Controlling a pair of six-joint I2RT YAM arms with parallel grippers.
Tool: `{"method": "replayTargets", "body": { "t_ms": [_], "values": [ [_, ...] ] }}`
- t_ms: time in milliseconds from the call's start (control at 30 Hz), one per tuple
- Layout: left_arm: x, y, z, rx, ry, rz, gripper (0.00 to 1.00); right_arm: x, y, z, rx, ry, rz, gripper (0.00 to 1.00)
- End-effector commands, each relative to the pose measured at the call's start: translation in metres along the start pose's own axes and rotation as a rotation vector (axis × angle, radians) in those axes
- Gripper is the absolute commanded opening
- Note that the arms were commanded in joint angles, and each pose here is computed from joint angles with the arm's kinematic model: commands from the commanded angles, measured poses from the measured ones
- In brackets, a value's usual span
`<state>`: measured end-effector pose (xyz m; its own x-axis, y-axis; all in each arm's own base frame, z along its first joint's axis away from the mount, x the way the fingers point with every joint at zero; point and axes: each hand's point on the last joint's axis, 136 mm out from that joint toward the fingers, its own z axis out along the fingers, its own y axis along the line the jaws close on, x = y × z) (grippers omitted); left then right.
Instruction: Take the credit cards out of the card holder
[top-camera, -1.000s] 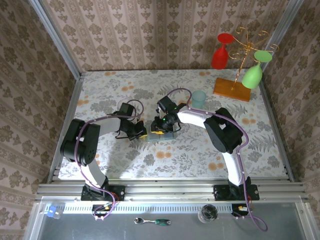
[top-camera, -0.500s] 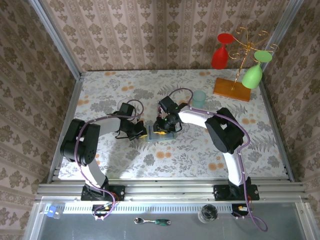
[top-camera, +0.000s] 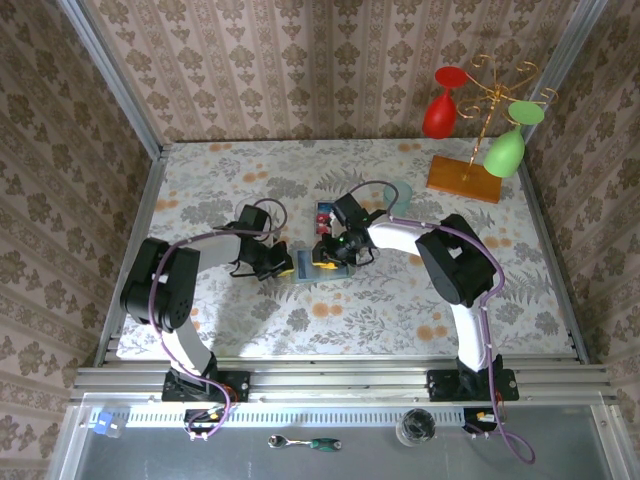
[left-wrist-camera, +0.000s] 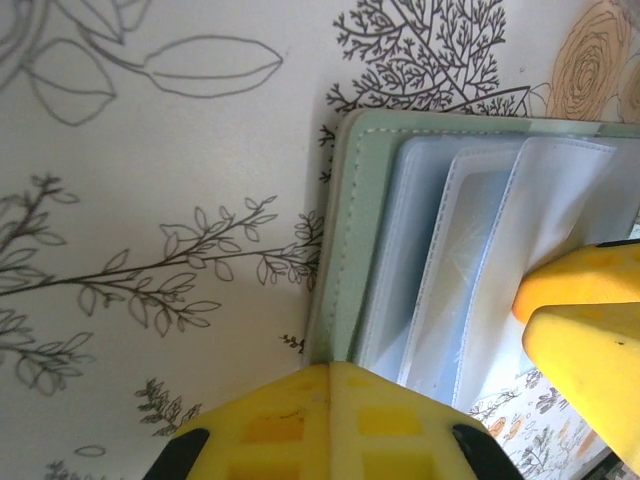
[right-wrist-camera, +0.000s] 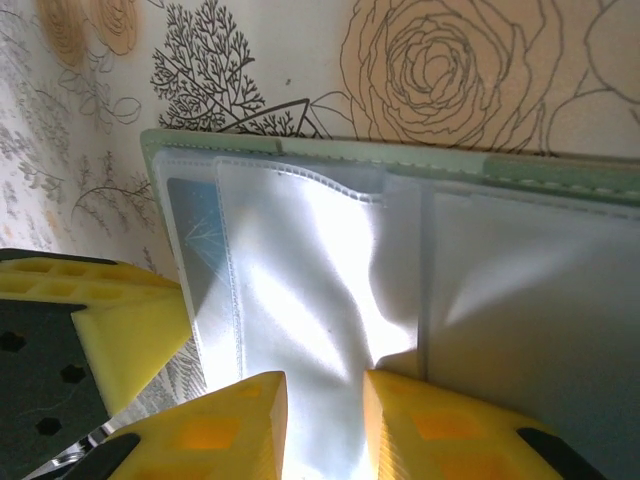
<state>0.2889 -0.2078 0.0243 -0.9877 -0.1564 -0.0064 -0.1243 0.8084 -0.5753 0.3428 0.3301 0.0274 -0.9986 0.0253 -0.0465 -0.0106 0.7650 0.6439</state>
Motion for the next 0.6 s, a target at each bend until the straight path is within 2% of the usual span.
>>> {"method": "replayTargets", "body": {
  "t_ms": [0,167,267,567],
  "values": [
    [-0.011,-0.011,-0.022,-0.004,-0.059,0.03,0.0,-0.002,0.003,-0.006,-0.053,-0.011,0.023,0.27],
    [-0.017,-0.033,-0.034,0.048,-0.096,0.042,0.01,-0.002,0.002,-0.004,-0.1,0.003,0.037,0.27],
    [-0.019,-0.047,-0.034,0.099,-0.105,0.038,0.09,-0.002,0.0,-0.004,-0.107,0.011,0.045,0.27],
    [-0.016,-0.057,-0.003,0.124,-0.051,0.023,0.2,-0.002,-0.009,-0.007,-0.134,0.016,0.064,0.24]
  ]
}}
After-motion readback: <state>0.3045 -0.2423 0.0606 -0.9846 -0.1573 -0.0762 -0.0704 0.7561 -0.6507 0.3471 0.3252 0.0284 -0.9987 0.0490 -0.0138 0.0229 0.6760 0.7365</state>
